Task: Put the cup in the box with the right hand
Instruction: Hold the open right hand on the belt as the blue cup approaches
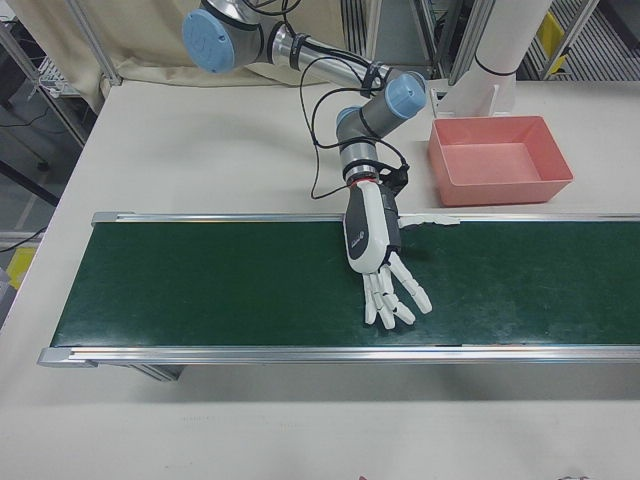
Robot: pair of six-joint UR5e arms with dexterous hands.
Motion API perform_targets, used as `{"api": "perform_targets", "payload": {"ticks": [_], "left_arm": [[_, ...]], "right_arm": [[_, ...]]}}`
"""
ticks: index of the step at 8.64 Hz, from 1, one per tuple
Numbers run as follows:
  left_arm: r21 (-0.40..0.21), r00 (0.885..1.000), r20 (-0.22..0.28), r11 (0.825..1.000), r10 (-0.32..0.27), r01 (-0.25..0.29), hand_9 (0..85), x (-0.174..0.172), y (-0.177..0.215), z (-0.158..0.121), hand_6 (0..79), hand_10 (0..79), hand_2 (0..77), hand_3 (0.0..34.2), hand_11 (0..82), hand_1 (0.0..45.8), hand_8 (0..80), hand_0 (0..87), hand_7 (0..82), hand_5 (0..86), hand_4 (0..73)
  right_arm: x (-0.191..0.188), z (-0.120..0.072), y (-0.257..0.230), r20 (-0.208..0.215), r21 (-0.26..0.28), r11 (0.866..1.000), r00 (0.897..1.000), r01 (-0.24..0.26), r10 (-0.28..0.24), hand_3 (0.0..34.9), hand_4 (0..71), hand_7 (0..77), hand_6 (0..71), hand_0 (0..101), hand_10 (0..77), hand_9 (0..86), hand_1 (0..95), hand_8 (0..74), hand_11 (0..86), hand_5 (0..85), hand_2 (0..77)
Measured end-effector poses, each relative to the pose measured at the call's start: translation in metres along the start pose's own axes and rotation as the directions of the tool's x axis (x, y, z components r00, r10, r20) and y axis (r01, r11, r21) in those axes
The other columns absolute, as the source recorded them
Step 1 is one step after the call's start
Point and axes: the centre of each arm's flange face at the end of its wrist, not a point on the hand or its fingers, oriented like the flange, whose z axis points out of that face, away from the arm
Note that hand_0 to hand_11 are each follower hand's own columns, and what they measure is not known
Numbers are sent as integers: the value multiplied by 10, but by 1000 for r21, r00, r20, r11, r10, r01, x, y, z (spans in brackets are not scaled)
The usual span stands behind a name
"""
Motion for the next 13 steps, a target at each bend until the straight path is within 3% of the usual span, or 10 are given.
{"api": "perform_targets", "payload": {"ticks": [8,9,10,13], "left_arm": [[1,1000,0,1000,-1,1,0,0,0,0,5,0,11,0,0,5,0,0,0,5,11],[1,1000,0,1000,-1,1,0,0,0,0,5,0,11,0,0,5,0,0,5,5,11],[1,1000,0,1000,-1,1,0,0,0,0,5,0,11,0,0,5,0,0,5,5,11],[0,1000,0,1000,0,0,0,0,0,0,5,0,11,0,0,5,0,0,0,0,11]], "right_arm": [[-10,5,-1,16,1,1000,1000,-4,4,1,87,289,60,325,5,104,60,33,5,11,131],[-10,4,0,15,-2,1000,1000,-6,6,1,76,289,60,373,5,104,87,38,5,11,131],[-11,4,3,14,-7,1000,1000,-10,10,1,27,251,60,467,5,104,180,38,5,55,142],[-13,3,10,14,-17,1000,1000,-20,20,0,22,262,60,466,5,104,142,38,5,44,169]]}}
